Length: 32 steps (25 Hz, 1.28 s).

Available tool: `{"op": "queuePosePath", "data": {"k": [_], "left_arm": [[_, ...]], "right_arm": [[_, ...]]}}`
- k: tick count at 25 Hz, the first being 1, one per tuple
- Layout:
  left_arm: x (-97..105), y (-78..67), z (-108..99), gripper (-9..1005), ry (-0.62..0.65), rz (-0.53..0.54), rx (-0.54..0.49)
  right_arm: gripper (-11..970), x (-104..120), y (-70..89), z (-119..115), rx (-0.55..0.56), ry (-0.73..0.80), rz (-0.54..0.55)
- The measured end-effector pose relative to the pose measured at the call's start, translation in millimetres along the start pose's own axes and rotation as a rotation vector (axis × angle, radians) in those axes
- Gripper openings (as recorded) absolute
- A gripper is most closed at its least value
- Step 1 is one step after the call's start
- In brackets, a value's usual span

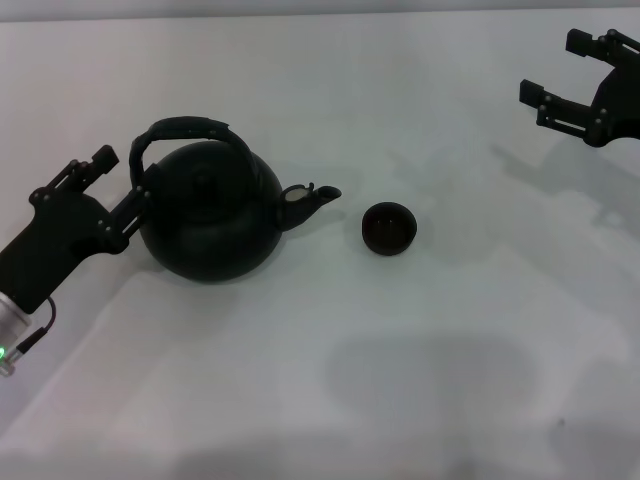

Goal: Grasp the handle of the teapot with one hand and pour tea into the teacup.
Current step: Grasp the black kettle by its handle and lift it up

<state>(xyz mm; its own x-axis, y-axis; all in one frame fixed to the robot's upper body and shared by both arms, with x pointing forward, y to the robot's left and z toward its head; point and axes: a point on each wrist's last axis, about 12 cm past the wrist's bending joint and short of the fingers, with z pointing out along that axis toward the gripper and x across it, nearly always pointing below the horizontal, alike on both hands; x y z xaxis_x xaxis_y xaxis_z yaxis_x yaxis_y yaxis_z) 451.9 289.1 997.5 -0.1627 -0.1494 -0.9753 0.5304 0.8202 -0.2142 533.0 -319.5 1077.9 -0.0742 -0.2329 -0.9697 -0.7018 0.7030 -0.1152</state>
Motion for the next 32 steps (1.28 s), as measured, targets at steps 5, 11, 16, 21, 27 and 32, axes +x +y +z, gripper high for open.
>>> {"op": "queuePosePath", "data": {"k": [5, 11, 16, 21, 27, 32], "left_arm": [[-2, 0.4, 4, 601, 0.003, -0.019, 0.017], [-4, 1.6, 5, 556, 0.001, -0.025, 0.023], [-3, 0.6, 7, 481, 0.016, -0.042, 0.039], [-6, 5.9, 12, 344, 0.034, -0.103, 0.034], [-9, 12.2, 14, 215, 0.053, -0.145, 0.022], [-11, 15.1, 17, 192, 0.057, -0.146, 0.011]], "right_arm": [[845, 0, 0.0, 0, 0.0, 0.001, 0.0], [845, 2, -0.2, 0, 0.005, 0.004, 0.004], [844, 2, -0.3, 0, 0.006, 0.005, 0.002], [844, 2, 0.0, 0, 0.005, 0.006, 0.002], [844, 4, 1.1, -1, 0.004, 0.01, 0.007], [844, 7, 2.3, -3, 0.004, 0.014, 0.017]]}}
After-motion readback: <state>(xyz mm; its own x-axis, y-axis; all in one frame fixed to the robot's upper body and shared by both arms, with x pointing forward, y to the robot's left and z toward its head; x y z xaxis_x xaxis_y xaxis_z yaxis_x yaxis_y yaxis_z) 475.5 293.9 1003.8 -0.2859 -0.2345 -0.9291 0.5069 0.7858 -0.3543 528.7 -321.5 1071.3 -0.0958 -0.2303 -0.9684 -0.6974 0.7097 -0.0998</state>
